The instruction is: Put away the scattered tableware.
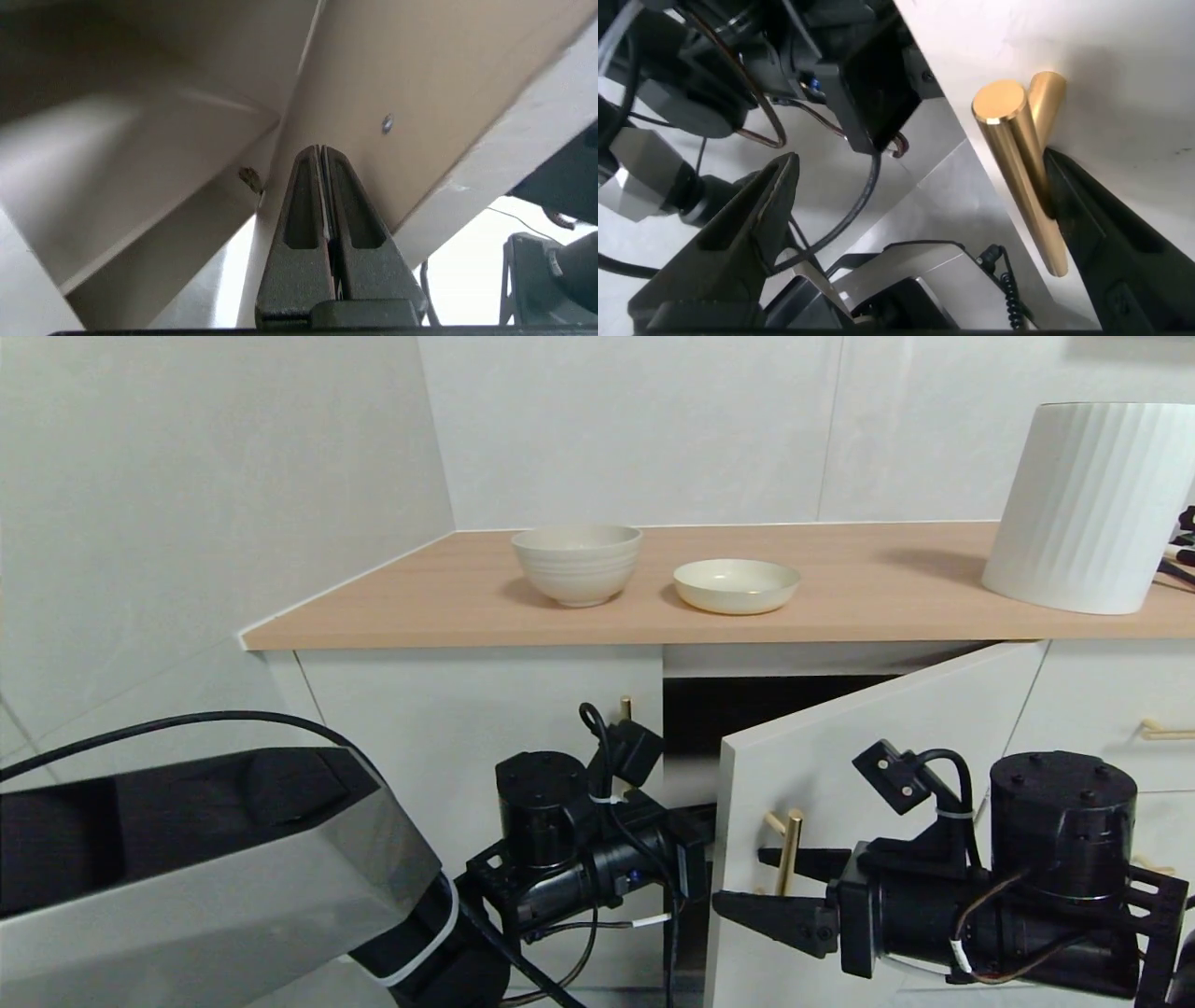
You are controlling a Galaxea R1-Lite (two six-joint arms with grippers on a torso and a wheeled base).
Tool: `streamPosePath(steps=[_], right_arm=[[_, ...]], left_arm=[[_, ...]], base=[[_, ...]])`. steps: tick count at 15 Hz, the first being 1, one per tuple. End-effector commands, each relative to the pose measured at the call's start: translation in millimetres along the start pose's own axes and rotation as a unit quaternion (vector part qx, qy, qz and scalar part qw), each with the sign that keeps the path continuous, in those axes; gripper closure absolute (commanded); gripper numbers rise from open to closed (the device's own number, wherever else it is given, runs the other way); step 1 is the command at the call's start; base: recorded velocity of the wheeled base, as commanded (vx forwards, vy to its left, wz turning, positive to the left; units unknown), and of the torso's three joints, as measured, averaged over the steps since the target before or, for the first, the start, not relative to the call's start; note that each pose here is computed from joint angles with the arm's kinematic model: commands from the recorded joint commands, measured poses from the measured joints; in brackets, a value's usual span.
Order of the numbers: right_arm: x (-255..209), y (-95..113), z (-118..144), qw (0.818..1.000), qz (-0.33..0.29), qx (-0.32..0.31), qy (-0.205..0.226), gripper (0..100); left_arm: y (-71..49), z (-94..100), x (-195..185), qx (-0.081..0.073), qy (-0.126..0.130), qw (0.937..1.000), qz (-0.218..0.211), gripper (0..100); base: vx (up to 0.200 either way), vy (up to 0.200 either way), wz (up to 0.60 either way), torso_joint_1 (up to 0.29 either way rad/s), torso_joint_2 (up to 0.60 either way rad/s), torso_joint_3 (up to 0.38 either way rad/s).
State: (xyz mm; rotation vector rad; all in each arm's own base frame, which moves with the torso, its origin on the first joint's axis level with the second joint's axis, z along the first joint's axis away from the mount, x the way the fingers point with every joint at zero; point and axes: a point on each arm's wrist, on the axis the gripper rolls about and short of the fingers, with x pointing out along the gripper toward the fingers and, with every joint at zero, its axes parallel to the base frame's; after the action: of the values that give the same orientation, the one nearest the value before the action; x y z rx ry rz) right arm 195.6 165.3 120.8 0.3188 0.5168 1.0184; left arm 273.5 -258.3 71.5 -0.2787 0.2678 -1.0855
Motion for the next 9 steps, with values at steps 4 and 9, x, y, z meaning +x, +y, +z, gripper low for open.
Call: streamPosePath(steps=[4, 9], right_arm=[[-20, -20, 5, 0.997, -0.065, -0.004, -0.029, 0], [-48, -17, 4, 0.994, -0.097, -0.014, -0.05, 0]], left_arm=[[-4.2, -2.1, 4, 0.001, -0.001, 1.0, -0.009, 100], [-5.8, 1.2, 5, 0.003, -0.005, 0.9999, -0.012, 100]], base=[[0.0, 0.0, 0.0, 0.0, 0.0, 0.0], [0.0, 0.0, 0.0, 0.0, 0.0, 0.0]])
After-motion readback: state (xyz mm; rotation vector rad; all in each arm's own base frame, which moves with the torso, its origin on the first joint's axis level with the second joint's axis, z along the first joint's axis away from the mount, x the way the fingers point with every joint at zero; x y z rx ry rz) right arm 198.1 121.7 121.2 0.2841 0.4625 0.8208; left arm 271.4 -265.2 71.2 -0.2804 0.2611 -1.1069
